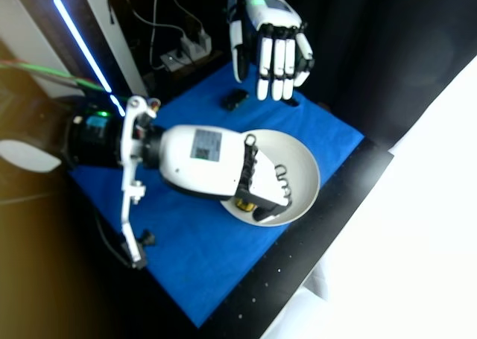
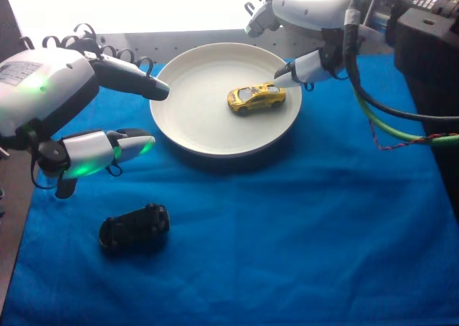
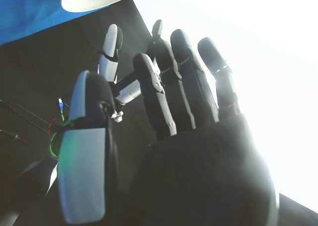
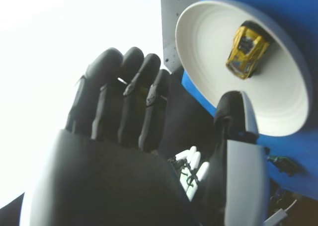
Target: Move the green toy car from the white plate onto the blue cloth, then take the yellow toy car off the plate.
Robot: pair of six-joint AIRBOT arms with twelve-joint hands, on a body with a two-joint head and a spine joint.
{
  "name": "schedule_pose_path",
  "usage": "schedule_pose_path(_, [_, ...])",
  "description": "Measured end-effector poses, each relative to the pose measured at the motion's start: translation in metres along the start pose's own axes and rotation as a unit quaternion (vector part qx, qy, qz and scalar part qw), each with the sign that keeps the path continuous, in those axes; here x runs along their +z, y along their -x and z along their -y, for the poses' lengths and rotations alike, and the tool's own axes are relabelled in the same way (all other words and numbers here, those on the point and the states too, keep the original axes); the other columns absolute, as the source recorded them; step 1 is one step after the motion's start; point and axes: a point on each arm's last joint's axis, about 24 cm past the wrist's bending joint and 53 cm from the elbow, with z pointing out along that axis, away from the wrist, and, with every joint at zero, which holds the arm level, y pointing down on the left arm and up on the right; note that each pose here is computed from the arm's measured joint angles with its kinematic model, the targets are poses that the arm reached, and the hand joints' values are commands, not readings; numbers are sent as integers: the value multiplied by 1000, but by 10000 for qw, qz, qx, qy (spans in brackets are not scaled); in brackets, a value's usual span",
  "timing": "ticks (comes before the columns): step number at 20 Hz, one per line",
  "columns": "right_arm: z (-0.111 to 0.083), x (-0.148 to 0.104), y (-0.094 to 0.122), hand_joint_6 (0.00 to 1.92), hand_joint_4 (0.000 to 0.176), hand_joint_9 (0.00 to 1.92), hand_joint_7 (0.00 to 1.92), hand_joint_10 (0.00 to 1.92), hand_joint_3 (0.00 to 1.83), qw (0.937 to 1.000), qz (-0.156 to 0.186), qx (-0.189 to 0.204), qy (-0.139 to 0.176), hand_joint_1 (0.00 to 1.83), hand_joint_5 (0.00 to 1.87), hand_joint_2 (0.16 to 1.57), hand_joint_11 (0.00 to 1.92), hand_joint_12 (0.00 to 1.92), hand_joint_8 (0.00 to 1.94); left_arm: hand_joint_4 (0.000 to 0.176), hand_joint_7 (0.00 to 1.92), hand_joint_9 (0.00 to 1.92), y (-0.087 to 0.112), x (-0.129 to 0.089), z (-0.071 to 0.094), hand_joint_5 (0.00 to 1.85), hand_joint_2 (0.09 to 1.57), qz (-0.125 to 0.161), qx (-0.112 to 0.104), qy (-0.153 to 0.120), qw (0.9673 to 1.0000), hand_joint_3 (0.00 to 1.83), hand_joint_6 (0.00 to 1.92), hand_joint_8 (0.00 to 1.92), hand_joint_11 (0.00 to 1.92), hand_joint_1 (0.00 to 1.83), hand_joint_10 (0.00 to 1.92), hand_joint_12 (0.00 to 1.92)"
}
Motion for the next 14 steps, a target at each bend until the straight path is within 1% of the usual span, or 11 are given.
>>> schedule_pose_path(1, [-1, 1, -1, 26, 0, 319, 491, 1529, 0, 10000, -11, 0, 4, 883, 825, 994, 248, 1921, 1008, 57, 748, 703, 0, 0, 0, 836, 1143, -1, 1, -1, 10000, 0, 17, 6, 153, 851, 87, 1482])
schedule_pose_path(2, [-3, 3, -3, 17, 0, 320, 473, 1579, 0, 10000, -32, 6, 20, 865, 831, 983, 269, 1921, 1090, 56, 747, 695, 0, 0, 0, 836, 1143, -1, -2, 4, 10000, 0, 16, 5, 139, 860, 85, 1483])
schedule_pose_path(3, [-6, 4, -5, 0, 0, 366, 493, 1517, 0, 10000, -49, 7, 45, 826, 780, 980, 299, 1921, 1021, 151, 756, 691, 0, 0, 0, 796, 1186, -5, -1, 3, 10000, 11, 1012, 3, 127, 913, 97, 1526])
schedule_pose_path(4, [-8, 5, -7, 0, 0, 366, 493, 1517, 0, 10000, -73, 10, 60, 826, 780, 980, 299, 1921, 1021, 151, 756, 691, 0, 0, 0, 796, 1186, -7, -1, 4, 10000, 11, 1012, 3, 127, 913, 97, 1526])
schedule_pose_path(5, [-10, 6, -8, 1, 0, 345, 501, 1388, 1, 9999, -92, 12, 68, 817, 775, 987, 231, 1921, 869, 171, 758, 688, 0, 0, 0, 740, 1222, -7, 0, 3, 10000, 9, 1287, 2, 114, 899, 106, 1548])
schedule_pose_path(6, [-11, 6, -9, 0, 0, 397, 539, 1362, 0, 9999, -100, 6, 77, 832, 748, 986, 276, 1921, 839, 175, 760, 691, 0, 0, 0, 720, 1236, -7, -1, 4, 10000, 4, 1356, 2, 121, 890, 114, 1548])
schedule_pose_path(7, [-13, 6, -9, 1, 0, 496, 635, 1119, 0, 9999, -104, 3, 95, 834, 709, 984, 314, 1762, 538, 86, 752, 669, 0, 0, 0, 680, 1142, -7, -1, 4, 10000, 0, 425, 6, 102, 834, 98, 1453])
schedule_pose_path(9, [-16, 6, -10, 2, 0, 554, 691, 943, 0, 9999, -115, 10, 129, 839, 690, 982, 335, 1647, 357, 79, 751, 664, 0, 0, 0, 740, 1138, -1, -3, 2, 10000, 0, 249, 3, 81, 840, 87, 1469])
schedule_pose_path(11, [-20, 7, -12, 0, 0, 627, 785, 699, 0, 9998, -133, 0, 167, 866, 667, 948, 337, 1507, 123, 99, 740, 656, 0, 0, 0, 791, 1137, 2, 0, -1, 10000, 0, 107, 0, 74, 814, 86, 1488])
schedule_pose_path(12, [-24, 8, -14, 2, 0, 530, 810, 925, 0, 9997, -144, 5, 195, 886, 672, 941, 292, 1647, 85, 173, 749, 667, 0, 0, 0, 729, 1228, 8, -3, -1, 10000, 6, 1303, 5, 98, 888, 116, 1474])
schedule_pose_path(14, [-26, 10, -16, 1, 0, 494, 809, 1046, 1, 9996, -169, -6, 213, 886, 662, 945, 296, 1716, 87, 175, 743, 669, 1, 0, 1, 707, 1244, 23, -6, -11, 10000, 2, 1374, 5, 129, 879, 115, 1397])
